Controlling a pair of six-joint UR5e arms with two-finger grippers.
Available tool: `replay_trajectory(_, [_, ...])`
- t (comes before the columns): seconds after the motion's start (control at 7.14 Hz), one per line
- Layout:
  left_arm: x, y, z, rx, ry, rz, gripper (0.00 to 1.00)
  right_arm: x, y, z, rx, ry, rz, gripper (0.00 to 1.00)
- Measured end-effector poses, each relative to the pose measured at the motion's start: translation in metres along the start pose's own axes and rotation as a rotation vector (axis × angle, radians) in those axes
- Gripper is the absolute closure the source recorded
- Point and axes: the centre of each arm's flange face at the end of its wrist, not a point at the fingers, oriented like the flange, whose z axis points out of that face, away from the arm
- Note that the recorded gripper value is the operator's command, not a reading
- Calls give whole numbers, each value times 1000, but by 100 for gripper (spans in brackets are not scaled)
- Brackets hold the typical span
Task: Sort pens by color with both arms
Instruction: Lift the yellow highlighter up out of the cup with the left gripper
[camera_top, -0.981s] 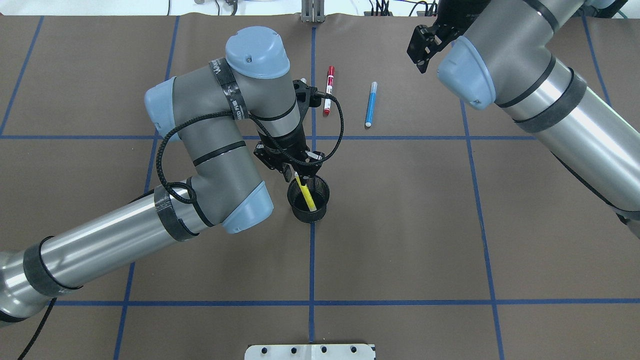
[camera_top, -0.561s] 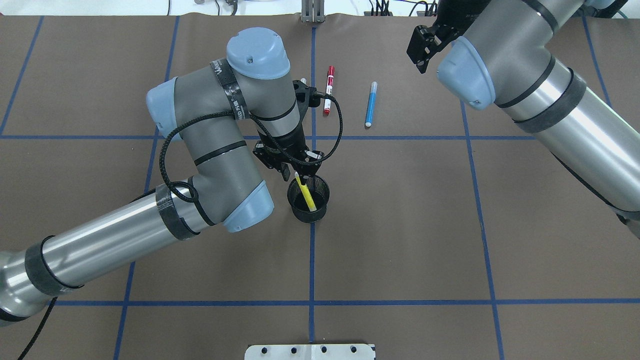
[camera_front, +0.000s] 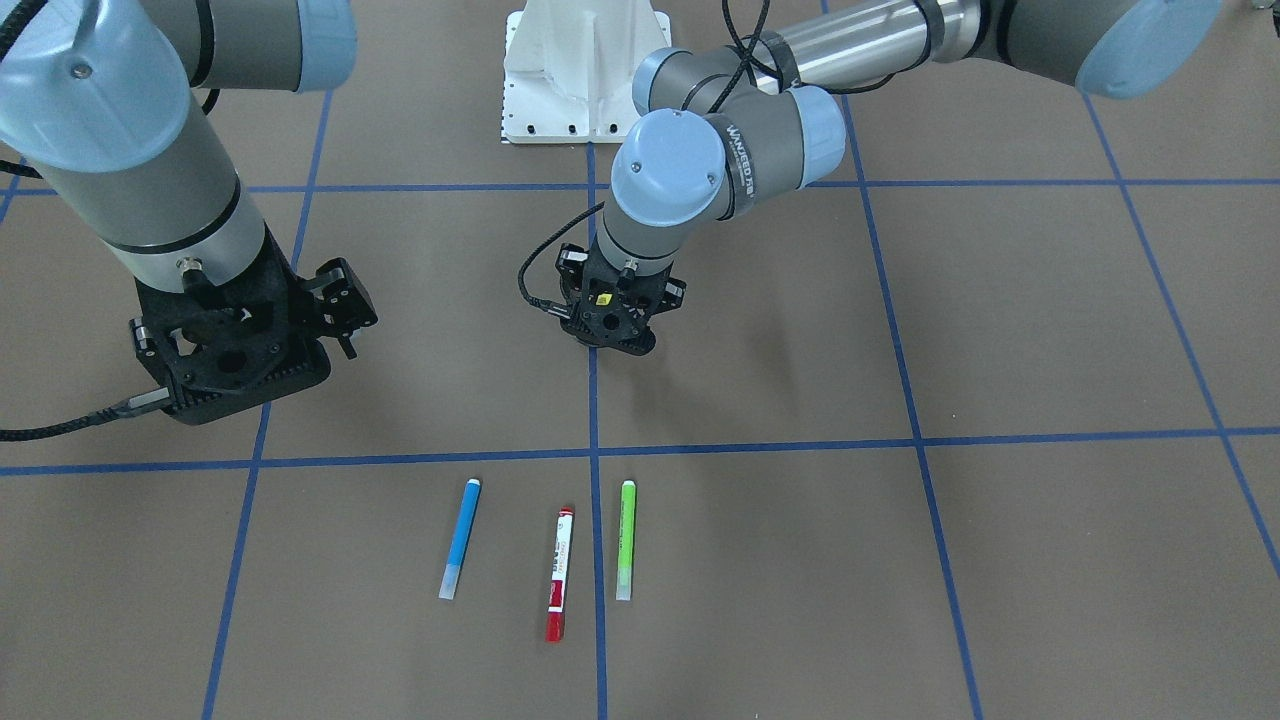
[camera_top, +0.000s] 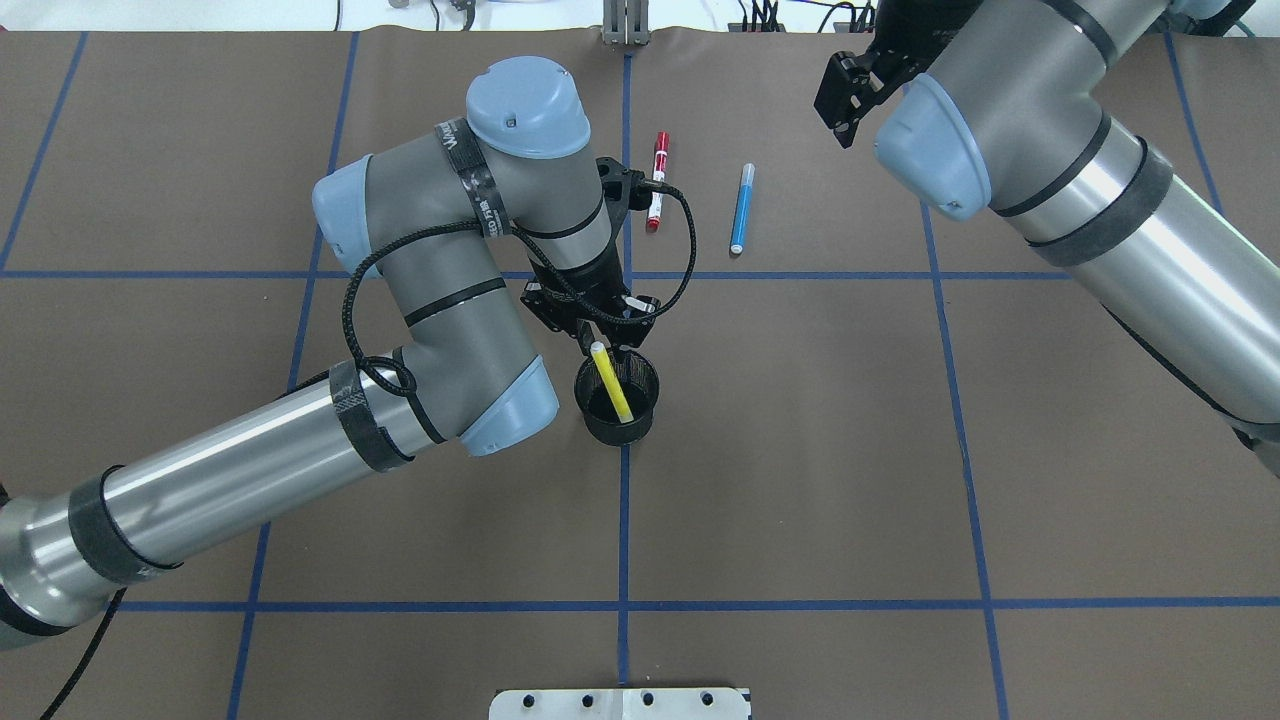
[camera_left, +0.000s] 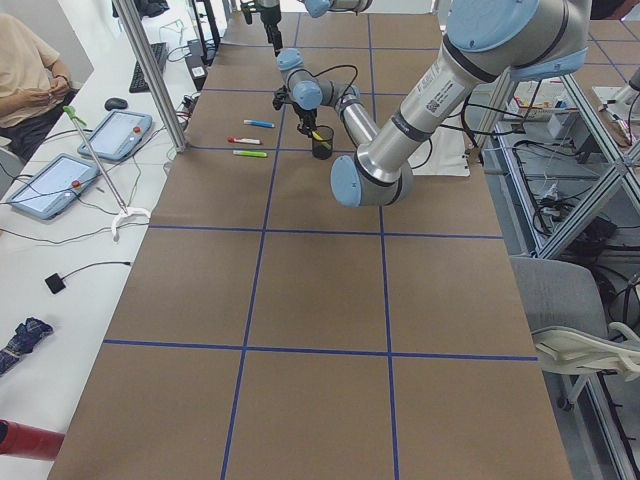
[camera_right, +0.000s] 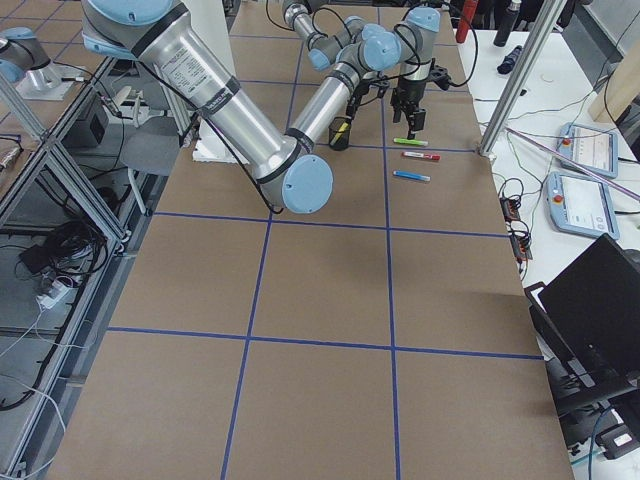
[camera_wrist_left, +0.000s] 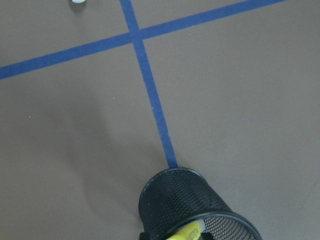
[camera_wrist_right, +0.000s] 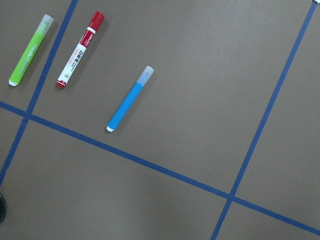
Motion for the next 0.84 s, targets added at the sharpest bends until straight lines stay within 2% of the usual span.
replay_trajectory(0.28, [0,0,0,0,0,-2,62,0,0,0,0,0,0,0])
replay_trajectory(0.42, [-1,0,0,-1,0,-3,67,0,0,0,0,0,0,0])
replay_trajectory(0.7, [-1,1,0,-2,-1,-4,81,0,0,0,0,0,0,0])
replay_trajectory(0.84, [-1,1,0,-1,-1,-4,92,0,0,0,0,0,0,0])
